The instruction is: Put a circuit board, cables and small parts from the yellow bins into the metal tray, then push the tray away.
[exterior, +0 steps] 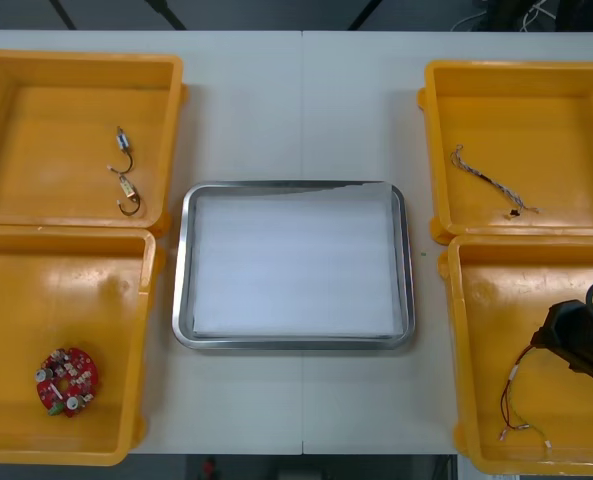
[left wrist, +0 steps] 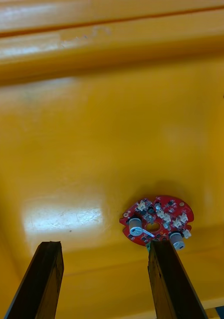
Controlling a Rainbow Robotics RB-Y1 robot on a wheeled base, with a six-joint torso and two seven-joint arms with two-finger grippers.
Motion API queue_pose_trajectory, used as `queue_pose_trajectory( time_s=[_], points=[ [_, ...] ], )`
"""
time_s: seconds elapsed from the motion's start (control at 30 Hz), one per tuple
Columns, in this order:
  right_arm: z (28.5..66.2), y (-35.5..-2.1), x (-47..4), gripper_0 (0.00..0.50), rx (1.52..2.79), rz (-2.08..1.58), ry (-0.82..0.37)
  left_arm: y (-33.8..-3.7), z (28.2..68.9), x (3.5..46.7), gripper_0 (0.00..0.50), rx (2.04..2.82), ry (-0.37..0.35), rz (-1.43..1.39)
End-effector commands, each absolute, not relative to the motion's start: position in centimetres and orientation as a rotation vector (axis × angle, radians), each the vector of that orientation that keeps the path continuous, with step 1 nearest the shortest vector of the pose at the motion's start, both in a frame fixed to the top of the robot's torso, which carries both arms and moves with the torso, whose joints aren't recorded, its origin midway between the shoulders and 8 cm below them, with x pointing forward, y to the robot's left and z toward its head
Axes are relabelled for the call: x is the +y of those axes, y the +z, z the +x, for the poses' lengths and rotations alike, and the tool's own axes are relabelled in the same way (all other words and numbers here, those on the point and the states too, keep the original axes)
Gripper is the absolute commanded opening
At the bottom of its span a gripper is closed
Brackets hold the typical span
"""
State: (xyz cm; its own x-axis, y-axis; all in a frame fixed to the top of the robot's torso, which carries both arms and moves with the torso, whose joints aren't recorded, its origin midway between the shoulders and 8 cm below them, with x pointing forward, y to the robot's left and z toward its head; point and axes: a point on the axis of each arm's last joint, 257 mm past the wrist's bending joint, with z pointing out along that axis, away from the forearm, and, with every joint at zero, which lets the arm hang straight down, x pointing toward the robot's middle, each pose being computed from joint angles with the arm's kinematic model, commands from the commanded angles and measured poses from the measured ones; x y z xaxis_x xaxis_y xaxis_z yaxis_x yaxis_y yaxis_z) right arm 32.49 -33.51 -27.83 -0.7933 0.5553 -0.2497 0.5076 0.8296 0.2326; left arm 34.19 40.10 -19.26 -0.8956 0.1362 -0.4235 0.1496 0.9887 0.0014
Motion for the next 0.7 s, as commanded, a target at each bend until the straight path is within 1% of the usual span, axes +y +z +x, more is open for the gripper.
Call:
queue_pose_trajectory(
  time_s=[0.03,0.1,0.17,0.3,0.43,0.57,0.7],
  points=[
    [31.5,-29.8,-32.2,0.5,2.702,0.833,0.206,-19.7,33.3,40.2,0.5,2.675,0.05,0.406],
    [31.5,-30.5,-32.0,0.5,2.694,0.811,0.182,-20.5,33.1,39.9,0.5,2.668,0.083,0.459],
    [31.5,-30.9,-31.9,0.5,2.691,0.8,0.171,-20.9,32.9,39.7,0.5,2.661,0.097,0.487],
    [31.4,-31.7,-30.9,0.5,2.69,0.814,0.192,-22.4,32.6,38.9,0.5,2.655,0.091,0.535],
    [31.3,-32.2,-30.0,0.5,2.697,0.834,0.225,-23.7,32.7,38.6,0.5,2.634,0.108,0.581],
    [31.3,-32.9,-29.6,0.5,2.702,0.853,0.245,-25.0,32.6,38.0,0.5,2.624,0.105,0.613],
    [31.6,-33.7,-29.9,0.5,2.689,0.835,0.217,-25.8,32.1,37.9,0.5,2.622,0.101,0.631]
  ],
)
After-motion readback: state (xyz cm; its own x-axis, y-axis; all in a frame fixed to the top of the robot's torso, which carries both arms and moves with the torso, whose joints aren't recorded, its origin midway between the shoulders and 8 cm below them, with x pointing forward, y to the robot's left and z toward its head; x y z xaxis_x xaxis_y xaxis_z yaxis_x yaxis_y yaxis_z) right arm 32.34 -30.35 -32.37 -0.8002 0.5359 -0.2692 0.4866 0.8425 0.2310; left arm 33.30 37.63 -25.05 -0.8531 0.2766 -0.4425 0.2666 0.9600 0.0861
